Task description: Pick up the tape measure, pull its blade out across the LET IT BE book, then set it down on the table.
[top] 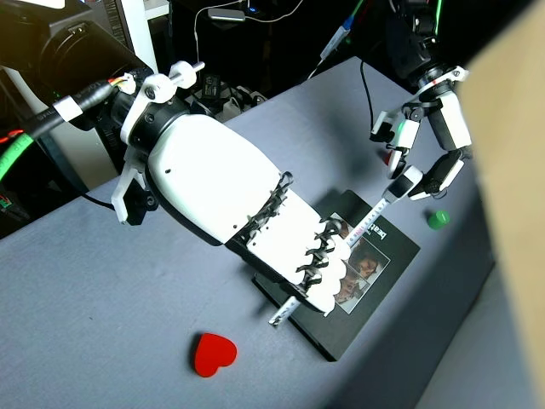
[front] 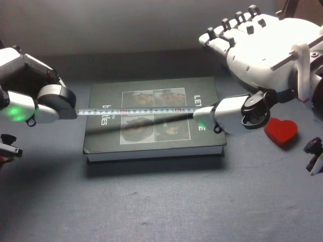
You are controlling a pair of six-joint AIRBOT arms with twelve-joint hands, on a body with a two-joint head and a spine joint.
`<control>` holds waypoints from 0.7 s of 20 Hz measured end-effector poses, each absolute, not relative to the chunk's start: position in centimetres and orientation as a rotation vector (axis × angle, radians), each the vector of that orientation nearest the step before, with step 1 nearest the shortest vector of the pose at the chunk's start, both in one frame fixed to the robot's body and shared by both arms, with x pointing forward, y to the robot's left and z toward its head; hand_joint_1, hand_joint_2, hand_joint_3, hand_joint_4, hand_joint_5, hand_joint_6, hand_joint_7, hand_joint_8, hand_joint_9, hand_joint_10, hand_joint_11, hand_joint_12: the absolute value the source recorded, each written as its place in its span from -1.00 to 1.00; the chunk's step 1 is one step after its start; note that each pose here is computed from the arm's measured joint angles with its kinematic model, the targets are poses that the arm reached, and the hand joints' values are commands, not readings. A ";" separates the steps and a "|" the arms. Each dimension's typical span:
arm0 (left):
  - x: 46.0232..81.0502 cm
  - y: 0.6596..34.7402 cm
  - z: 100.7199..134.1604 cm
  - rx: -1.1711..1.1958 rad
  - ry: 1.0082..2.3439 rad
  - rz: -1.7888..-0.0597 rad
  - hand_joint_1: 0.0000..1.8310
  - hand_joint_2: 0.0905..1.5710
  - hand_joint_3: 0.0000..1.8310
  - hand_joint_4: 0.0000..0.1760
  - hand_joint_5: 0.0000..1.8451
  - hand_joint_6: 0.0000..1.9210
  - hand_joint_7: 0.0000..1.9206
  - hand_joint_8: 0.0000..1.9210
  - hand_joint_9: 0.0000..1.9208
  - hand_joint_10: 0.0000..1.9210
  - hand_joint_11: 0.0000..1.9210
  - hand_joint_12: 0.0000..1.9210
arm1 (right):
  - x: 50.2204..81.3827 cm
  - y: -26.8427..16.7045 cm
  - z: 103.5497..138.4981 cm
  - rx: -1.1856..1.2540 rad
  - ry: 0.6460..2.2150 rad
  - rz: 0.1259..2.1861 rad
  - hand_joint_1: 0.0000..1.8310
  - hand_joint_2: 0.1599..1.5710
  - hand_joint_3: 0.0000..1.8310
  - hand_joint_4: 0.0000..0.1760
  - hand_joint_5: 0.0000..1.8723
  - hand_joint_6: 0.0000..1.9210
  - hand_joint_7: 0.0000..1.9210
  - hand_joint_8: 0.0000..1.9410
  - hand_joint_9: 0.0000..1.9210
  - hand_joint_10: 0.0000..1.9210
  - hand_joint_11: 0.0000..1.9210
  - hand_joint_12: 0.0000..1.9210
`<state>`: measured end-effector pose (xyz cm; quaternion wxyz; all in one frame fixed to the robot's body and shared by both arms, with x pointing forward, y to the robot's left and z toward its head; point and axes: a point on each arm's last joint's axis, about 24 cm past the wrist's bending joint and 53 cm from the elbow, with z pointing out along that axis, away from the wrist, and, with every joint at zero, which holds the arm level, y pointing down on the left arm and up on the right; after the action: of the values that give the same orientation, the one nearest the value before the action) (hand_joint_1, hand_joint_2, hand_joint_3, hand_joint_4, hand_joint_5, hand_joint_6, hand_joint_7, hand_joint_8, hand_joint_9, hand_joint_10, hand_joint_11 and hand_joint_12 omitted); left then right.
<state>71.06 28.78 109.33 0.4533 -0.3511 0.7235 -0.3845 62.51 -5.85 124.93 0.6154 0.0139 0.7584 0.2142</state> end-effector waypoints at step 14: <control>70.4 30.3 106.9 -0.870 1.790 -0.932 0.52 0.29 -1.00 -1.00 0.06 -0.16 0.27 -0.49 0.17 0.01 0.17 -0.19 | 62.4 -5.6 124.3 0.019 1.760 0.496 -0.75 0.28 -1.00 -1.00 -0.97 -1.00 -0.98 -1.00 -1.00 -1.00 -0.97 -0.97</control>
<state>70.37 30.34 106.86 0.4547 -0.3525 0.7255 -0.3775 62.36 -5.64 124.34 0.6104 0.0084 0.7623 0.2149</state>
